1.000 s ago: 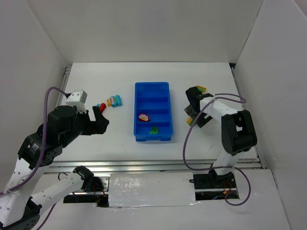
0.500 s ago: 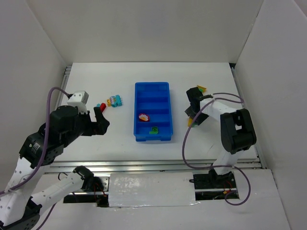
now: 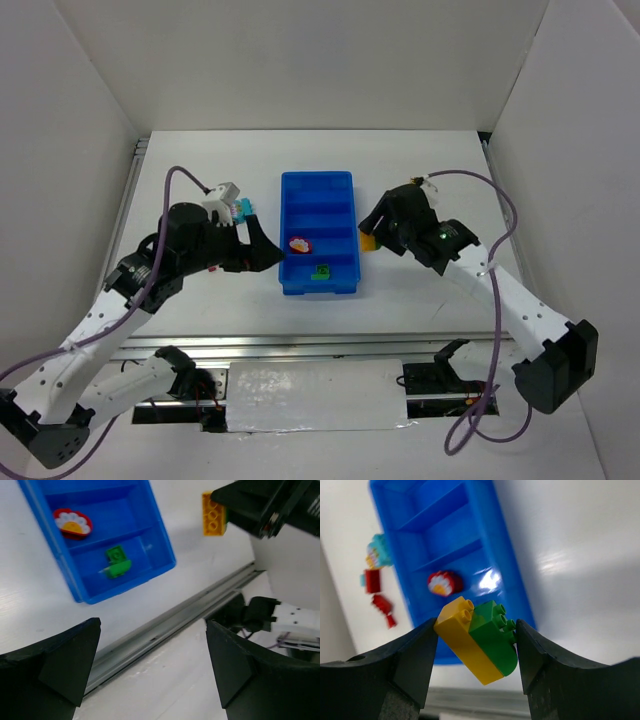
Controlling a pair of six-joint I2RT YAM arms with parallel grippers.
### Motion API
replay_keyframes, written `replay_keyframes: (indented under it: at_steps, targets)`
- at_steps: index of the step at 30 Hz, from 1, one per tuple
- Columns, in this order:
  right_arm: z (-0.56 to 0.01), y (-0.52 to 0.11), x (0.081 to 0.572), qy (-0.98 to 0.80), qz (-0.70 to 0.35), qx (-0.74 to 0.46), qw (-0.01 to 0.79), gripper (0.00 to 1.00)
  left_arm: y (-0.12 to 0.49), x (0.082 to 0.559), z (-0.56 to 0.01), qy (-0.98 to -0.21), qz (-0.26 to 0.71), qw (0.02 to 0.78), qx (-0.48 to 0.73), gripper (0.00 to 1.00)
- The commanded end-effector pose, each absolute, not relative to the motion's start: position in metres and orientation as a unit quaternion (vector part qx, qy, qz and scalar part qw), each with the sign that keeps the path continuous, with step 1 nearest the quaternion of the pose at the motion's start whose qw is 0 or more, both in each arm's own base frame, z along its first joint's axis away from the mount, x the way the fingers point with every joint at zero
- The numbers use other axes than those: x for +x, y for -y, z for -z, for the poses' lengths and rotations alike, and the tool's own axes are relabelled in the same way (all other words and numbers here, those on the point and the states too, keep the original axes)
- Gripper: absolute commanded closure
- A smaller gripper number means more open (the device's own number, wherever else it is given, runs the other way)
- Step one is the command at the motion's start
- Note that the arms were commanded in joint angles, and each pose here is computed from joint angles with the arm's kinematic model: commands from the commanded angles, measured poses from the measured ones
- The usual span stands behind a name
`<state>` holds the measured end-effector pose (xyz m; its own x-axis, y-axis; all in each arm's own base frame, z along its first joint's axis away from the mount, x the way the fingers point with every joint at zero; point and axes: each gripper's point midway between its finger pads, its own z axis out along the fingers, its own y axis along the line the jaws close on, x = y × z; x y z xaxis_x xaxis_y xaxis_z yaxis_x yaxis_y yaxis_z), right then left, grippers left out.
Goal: Sort the legos into containers by color
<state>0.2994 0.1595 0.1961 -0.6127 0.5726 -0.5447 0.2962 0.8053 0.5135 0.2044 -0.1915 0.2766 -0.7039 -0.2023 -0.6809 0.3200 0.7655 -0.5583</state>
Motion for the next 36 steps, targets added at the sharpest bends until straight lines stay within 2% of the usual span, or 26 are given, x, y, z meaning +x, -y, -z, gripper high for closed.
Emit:
replay_keyframes:
  at_steps: [1,6,13,26,33,34,35,36]
  targets:
    - [-0.227,-0.178,0.275,-0.862,-0.217,0.279,0.365,1.00,0.236,0.207,-0.325,-0.784,0.468,0.403,0.060,0.01]
    - [-0.277,-0.224,0.253,-0.836,-0.287,0.269,0.382,1.00,0.261,0.217,-0.343,-0.749,0.507,0.421,0.067,0.01]
    - [-0.311,-0.266,0.240,-0.821,-0.334,0.256,0.385,1.00,0.290,0.219,-0.336,-0.738,0.529,0.412,0.073,0.03]
    - [-0.348,-0.293,0.230,-0.806,-0.383,0.238,0.383,1.00,0.285,0.216,-0.324,-0.742,0.507,0.432,0.070,0.10]
    - [-0.343,-0.311,0.220,-0.814,-0.387,0.223,0.373,1.00,0.283,0.219,-0.337,-0.733,0.506,0.450,0.073,0.27]
    - [-0.343,-0.312,0.220,-0.815,-0.385,0.222,0.371,1.00,0.284,0.218,-0.337,-0.732,0.507,0.448,0.075,0.27]
    - [-0.341,-0.314,0.220,-0.816,-0.384,0.222,0.370,1.00,0.284,0.217,-0.338,-0.732,0.508,0.447,0.077,0.50]
    - [-0.340,-0.315,0.221,-0.818,-0.383,0.221,0.367,1.00,0.286,0.216,-0.346,-0.721,0.518,0.453,0.081,0.60]
